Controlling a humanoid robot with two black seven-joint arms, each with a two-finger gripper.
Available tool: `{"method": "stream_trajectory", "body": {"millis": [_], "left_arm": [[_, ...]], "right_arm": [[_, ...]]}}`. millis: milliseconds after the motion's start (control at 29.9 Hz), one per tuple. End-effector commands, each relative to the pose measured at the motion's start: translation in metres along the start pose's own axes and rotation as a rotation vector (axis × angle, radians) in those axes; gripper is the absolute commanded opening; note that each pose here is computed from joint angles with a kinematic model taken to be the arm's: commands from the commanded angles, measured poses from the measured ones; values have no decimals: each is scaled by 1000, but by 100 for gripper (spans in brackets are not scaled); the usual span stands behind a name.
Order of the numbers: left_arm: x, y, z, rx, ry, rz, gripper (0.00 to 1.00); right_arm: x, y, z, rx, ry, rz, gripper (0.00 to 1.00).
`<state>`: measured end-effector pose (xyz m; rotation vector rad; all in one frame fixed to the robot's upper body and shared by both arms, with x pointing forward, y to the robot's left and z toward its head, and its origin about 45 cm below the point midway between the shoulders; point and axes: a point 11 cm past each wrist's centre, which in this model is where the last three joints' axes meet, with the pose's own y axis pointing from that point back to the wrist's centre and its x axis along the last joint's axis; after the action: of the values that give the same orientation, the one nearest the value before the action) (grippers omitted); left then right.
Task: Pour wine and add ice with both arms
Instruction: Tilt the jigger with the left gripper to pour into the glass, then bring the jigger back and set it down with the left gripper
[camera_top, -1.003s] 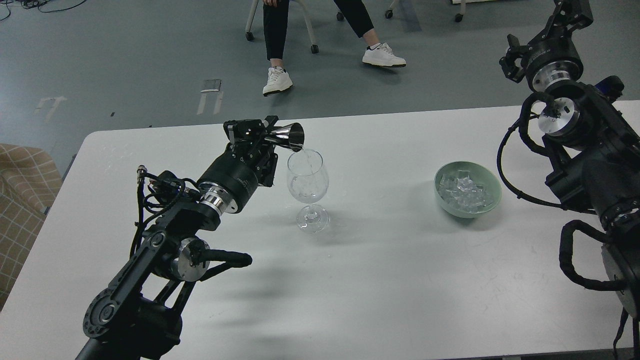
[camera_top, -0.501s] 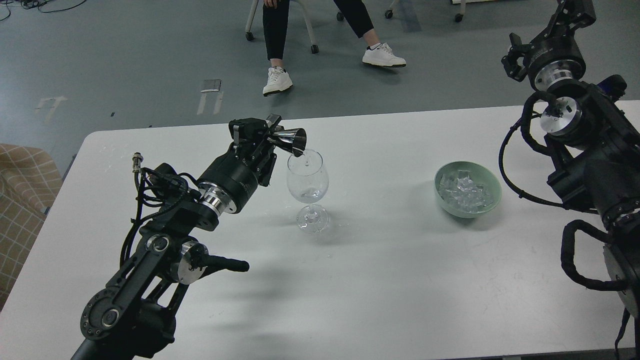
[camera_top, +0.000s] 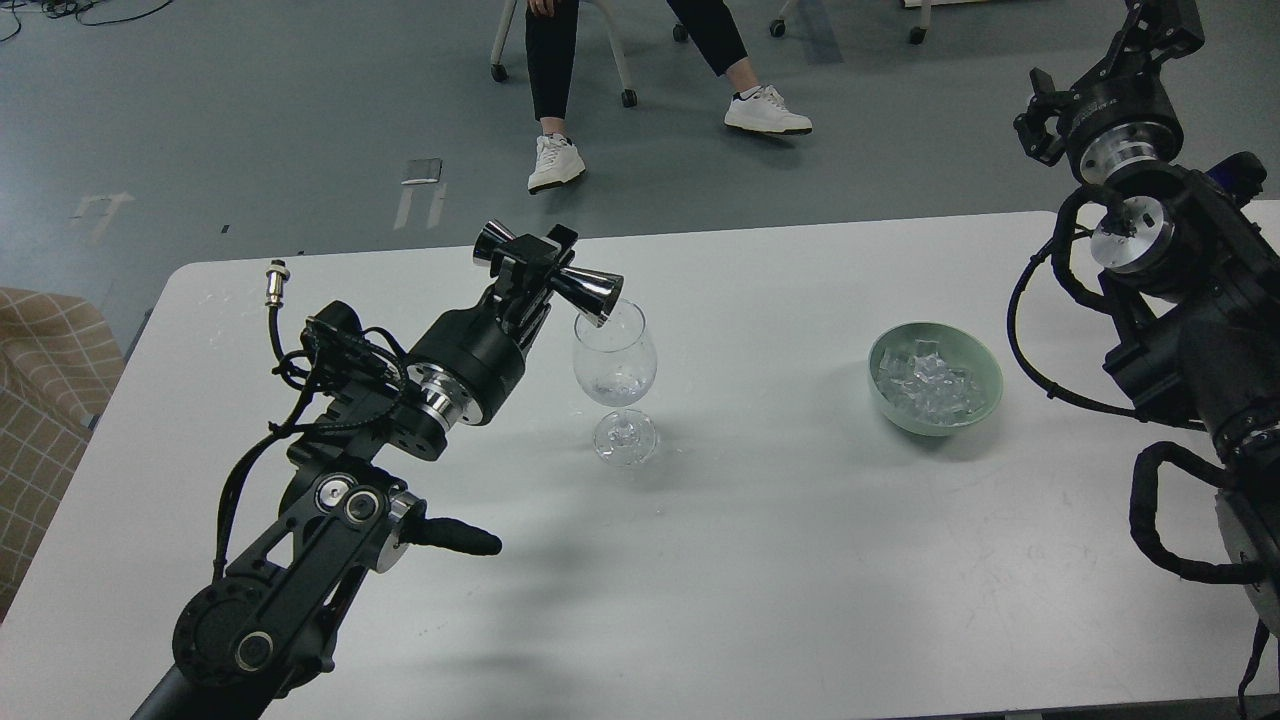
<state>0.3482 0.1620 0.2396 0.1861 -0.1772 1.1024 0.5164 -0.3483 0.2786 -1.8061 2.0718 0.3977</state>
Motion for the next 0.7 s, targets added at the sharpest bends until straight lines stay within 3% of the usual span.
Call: {"method": "stream_trajectory", "body": {"millis": [0, 668], "left_arm": [[3, -4, 9, -18, -33, -1, 0], [18, 1, 11, -23, 21, 26, 0]], "right_arm": [[-1, 0, 0, 1, 0, -3, 100], [7, 2, -1, 2, 6, 9, 100]]}}
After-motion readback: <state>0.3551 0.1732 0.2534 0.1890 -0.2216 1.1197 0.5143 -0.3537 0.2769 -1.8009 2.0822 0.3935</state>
